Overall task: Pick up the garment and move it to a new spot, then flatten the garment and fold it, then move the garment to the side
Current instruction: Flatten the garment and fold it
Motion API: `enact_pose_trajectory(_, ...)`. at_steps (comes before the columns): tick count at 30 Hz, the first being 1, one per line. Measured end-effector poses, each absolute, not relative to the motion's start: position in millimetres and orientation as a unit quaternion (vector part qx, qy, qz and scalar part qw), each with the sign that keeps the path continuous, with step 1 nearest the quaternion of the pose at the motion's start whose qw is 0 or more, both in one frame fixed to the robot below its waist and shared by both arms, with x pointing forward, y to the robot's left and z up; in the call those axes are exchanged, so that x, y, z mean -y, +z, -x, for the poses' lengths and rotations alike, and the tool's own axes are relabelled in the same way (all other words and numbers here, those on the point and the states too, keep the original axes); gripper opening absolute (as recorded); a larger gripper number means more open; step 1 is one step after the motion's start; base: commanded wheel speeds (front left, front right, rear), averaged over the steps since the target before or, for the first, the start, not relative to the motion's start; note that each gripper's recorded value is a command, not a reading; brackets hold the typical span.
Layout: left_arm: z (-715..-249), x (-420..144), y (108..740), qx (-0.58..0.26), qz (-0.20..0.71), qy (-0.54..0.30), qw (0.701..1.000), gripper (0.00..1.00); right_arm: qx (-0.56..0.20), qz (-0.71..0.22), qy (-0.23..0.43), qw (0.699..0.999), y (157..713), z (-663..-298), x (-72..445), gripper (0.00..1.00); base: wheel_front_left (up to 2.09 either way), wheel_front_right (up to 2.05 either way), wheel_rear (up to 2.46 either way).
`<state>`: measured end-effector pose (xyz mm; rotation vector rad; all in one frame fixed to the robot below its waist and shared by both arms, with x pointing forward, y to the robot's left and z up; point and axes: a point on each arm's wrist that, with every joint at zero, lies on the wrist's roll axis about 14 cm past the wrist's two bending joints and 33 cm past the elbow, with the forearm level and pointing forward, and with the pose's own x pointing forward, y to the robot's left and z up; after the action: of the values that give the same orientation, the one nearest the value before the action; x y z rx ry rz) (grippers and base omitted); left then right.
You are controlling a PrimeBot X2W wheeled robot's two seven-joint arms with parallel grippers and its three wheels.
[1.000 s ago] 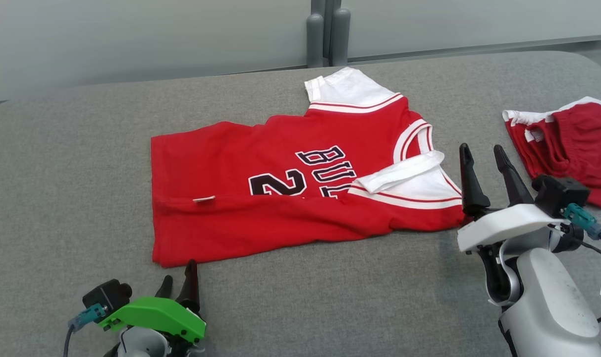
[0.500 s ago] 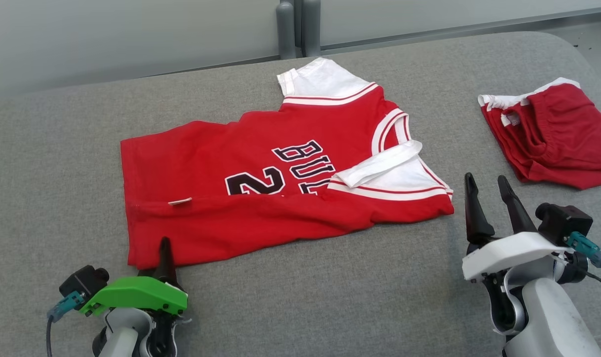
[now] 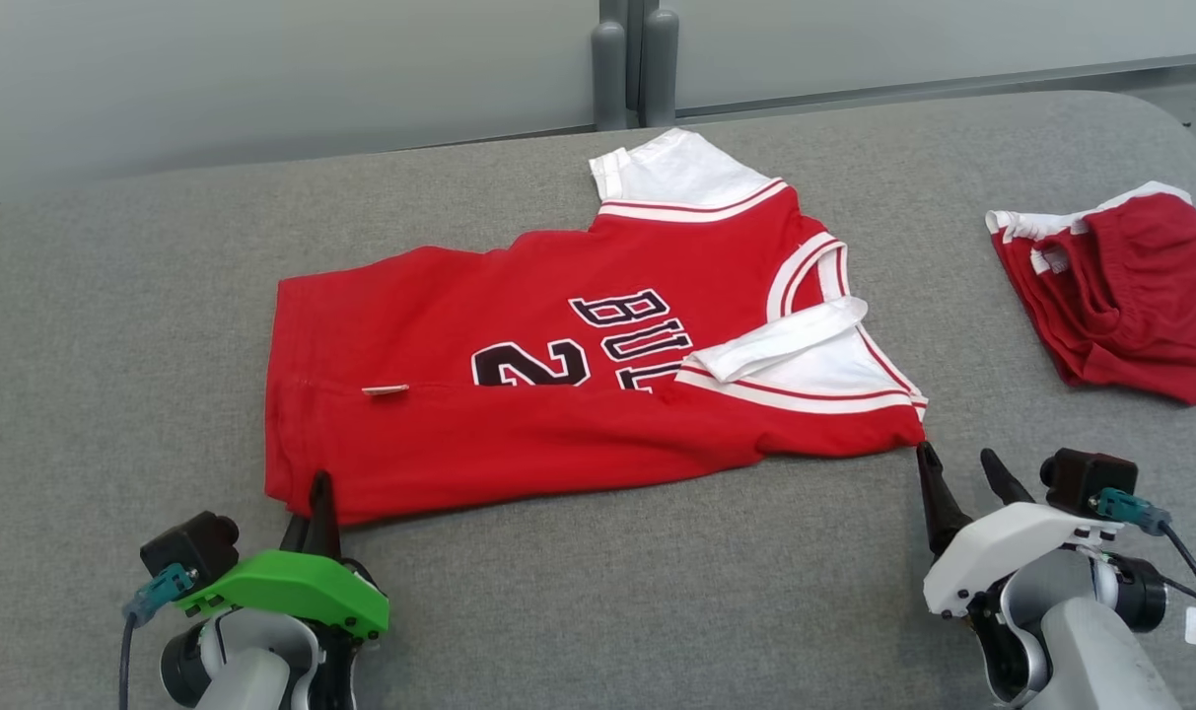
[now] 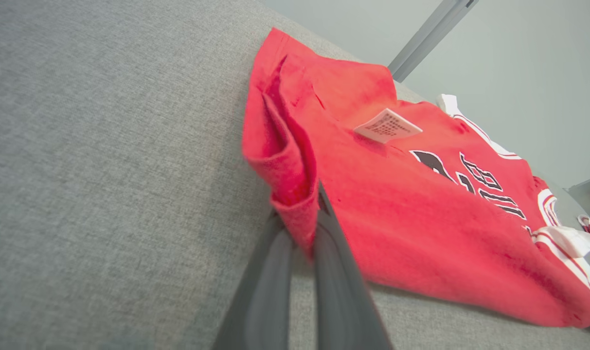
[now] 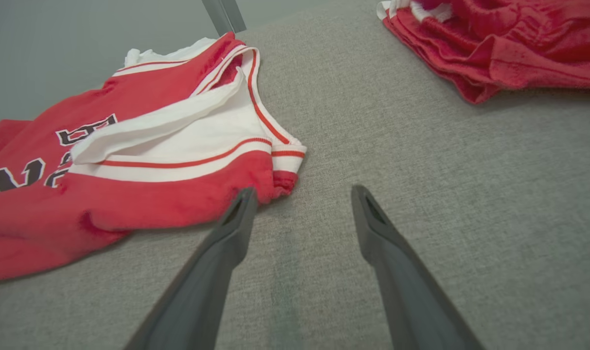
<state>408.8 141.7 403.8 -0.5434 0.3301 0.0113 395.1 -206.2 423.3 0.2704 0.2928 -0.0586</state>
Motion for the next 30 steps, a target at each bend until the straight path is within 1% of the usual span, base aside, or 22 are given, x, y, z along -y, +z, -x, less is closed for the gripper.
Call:
enact_pose_trajectory(7,-402.6,-145.3,404.2,-0.161,0.268,0.012,0.95,0.0,-0.185,-0.158,-0.011,0.97,404.8,-402.9,186.2,1.0,0.0,0.0,0.0)
enact_pose_trajectory(15,-401.8,-147.6,403.5,-0.162,0.269,0.015,0.949,0.0,-0.183,-0.208,-0.006,0.961,403.9,-422.7,170.9,1.0,0.0,0.0,0.0)
enact_pose_trajectory(20,-402.1,-149.5,402.3,-0.163,0.267,0.018,0.95,0.0,-0.201,-0.223,-0.014,0.954,394.4,-428.1,168.9,1.0,0.0,0.0,0.0)
enact_pose_trajectory(21,-402.1,-149.6,402.1,-0.164,0.267,0.019,0.949,0.0,-0.201,-0.224,-0.014,0.954,394.3,-429.7,168.3,0.92,0.0,0.0,0.0)
enact_pose_trajectory(22,-402.0,-149.4,401.8,-0.165,0.267,0.018,0.949,0.0,-0.202,-0.225,-0.014,0.953,394.1,-431.2,167.4,0.64,0.0,0.0,0.0)
enact_pose_trajectory(23,-402.0,-149.6,401.7,-0.165,0.267,0.019,0.949,0.0,-0.199,-0.225,-0.013,0.954,395.1,-432.9,166.4,0.4,0.0,0.0,0.0)
enact_pose_trajectory(24,-402.0,-149.3,401.9,-0.165,0.267,0.018,0.949,0.0,-0.197,-0.224,-0.012,0.954,395.8,-434.3,165.7,0.29,0.0,0.0,0.0)
enact_pose_trajectory(25,-402.1,-149.3,402.1,-0.164,0.267,0.018,0.949,0.0,-0.195,-0.223,-0.012,0.955,396.3,-435.4,165.3,0.06,0.0,0.0,0.0)
enact_pose_trajectory(26,-402.2,-149.2,402.4,-0.164,0.267,0.018,0.949,0.0,-0.192,-0.222,-0.012,0.956,397.6,-436.6,165.1,0.0,0.0,0.0,0.0)
enact_pose_trajectory(30,-403.1,-148.2,406.2,-0.159,0.269,0.015,0.95,0.0,-0.173,-0.215,-0.007,0.961,405.1,-440.7,162.6,0.0,0.0,0.0,0.0)
